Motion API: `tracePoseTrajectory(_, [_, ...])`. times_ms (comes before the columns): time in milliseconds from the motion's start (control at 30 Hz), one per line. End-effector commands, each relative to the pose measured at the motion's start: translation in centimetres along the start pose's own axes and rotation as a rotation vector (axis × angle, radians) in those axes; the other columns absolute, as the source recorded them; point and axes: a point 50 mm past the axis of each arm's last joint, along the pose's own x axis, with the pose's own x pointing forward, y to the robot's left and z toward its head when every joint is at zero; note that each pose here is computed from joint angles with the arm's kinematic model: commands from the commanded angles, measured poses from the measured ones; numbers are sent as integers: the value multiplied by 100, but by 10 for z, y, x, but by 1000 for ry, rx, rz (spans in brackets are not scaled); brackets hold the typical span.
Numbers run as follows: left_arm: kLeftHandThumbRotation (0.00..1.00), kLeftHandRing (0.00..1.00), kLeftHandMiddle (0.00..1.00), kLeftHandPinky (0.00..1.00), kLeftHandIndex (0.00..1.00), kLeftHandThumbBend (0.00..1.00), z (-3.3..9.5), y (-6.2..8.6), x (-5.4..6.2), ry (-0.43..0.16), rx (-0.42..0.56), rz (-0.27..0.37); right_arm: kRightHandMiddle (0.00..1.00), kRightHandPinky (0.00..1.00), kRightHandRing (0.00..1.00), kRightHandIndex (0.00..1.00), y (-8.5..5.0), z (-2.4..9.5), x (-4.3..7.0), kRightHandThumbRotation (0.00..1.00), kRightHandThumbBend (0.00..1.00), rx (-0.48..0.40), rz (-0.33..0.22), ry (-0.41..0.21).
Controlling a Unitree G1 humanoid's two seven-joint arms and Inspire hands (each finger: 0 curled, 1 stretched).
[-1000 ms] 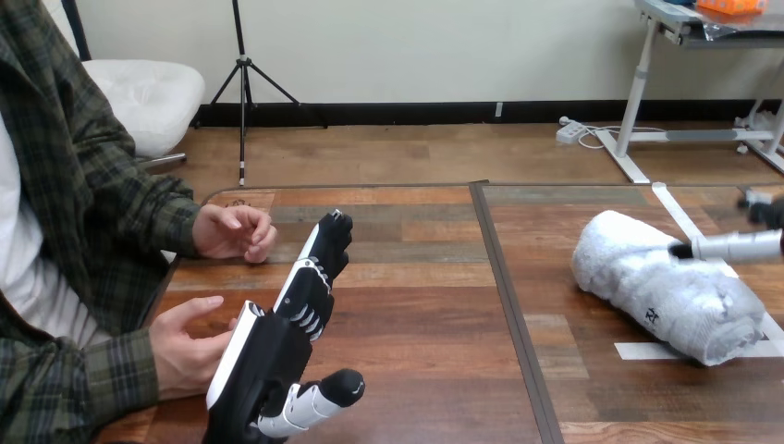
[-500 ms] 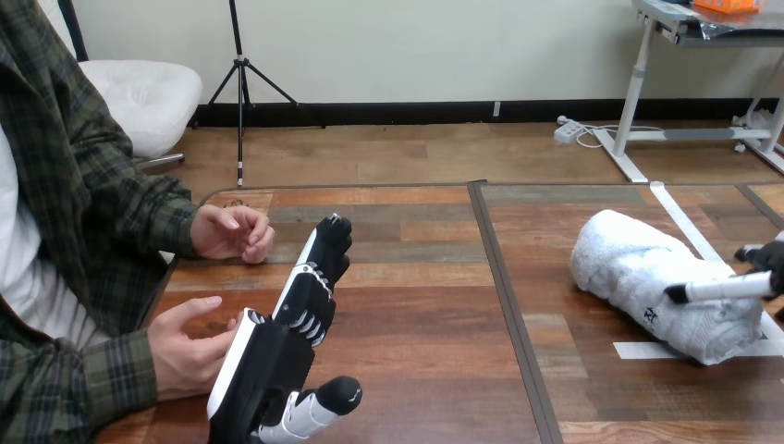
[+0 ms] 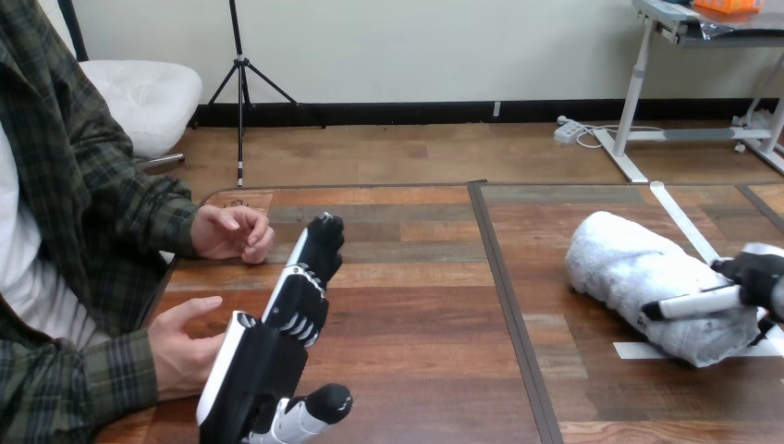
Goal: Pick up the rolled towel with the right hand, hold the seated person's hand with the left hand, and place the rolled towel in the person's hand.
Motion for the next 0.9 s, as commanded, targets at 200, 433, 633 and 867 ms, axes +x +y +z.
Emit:
tracePoseTrajectory(200, [73, 100, 100, 100, 98, 100, 22, 2, 12, -136, 23, -10, 88, 61, 82, 100, -24, 56, -9, 45, 99, 45, -108, -158])
tracePoseTrajectory(433, [73, 100, 100, 100, 98, 100, 28, 1, 8, -144, 11, 1, 86, 57, 79, 100, -17, 55, -7, 43, 98, 44, -115, -161])
tracePoseTrajectory(633, [75, 100, 100, 100, 98, 100, 32, 0, 4, -140, 4, 15, 86, 59, 80, 97, -11, 57, -5, 44, 97, -7, -149, -167])
tracePoseTrajectory(867, [75, 100, 100, 100, 98, 100, 36, -1, -1, -145, 25, 40, 77, 50, 71, 82, -1, 58, -2, 32, 96, 70, -230, -195])
